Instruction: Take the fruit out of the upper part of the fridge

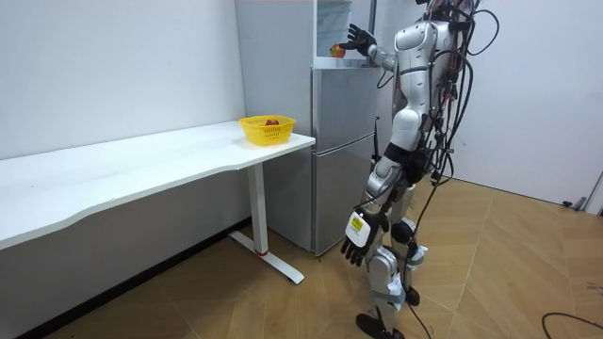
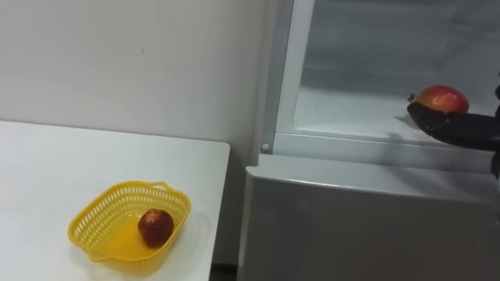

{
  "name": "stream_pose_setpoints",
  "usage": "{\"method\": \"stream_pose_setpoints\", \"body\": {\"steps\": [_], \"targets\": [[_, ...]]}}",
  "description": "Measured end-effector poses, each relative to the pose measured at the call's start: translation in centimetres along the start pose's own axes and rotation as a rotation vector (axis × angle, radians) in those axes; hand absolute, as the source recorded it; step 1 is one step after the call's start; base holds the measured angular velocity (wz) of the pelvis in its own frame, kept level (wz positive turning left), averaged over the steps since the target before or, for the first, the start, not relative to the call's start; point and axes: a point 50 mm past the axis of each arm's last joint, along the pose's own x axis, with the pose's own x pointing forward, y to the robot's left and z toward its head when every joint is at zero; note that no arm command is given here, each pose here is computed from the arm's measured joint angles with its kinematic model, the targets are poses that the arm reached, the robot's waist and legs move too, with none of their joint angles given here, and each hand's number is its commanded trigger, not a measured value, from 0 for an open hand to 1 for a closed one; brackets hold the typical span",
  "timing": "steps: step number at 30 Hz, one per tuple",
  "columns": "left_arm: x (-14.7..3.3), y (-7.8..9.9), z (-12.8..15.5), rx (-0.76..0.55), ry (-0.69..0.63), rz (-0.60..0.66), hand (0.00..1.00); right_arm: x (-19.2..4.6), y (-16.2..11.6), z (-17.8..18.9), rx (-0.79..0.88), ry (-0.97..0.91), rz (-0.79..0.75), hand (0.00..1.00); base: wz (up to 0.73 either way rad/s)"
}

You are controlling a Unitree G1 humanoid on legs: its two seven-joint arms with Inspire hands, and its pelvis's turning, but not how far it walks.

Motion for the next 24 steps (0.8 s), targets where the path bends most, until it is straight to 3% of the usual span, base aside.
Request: {"method": "stream_pose_setpoints", "body": {"steps": [14, 24], "targets": [[-0.1, 0.2, -0.5, 0.011, 0.029, 0.001, 0.00, 0.9, -1.5, 0.0, -0.135, 0.029, -0.023, 0.00, 0.01], [-0.1, 0.4, -0.6, -0.007, 0.034, 0.010, 0.00, 1.5, -1.9, -0.8, -0.142, 0.081, -0.048, 0.00, 0.00]]}}
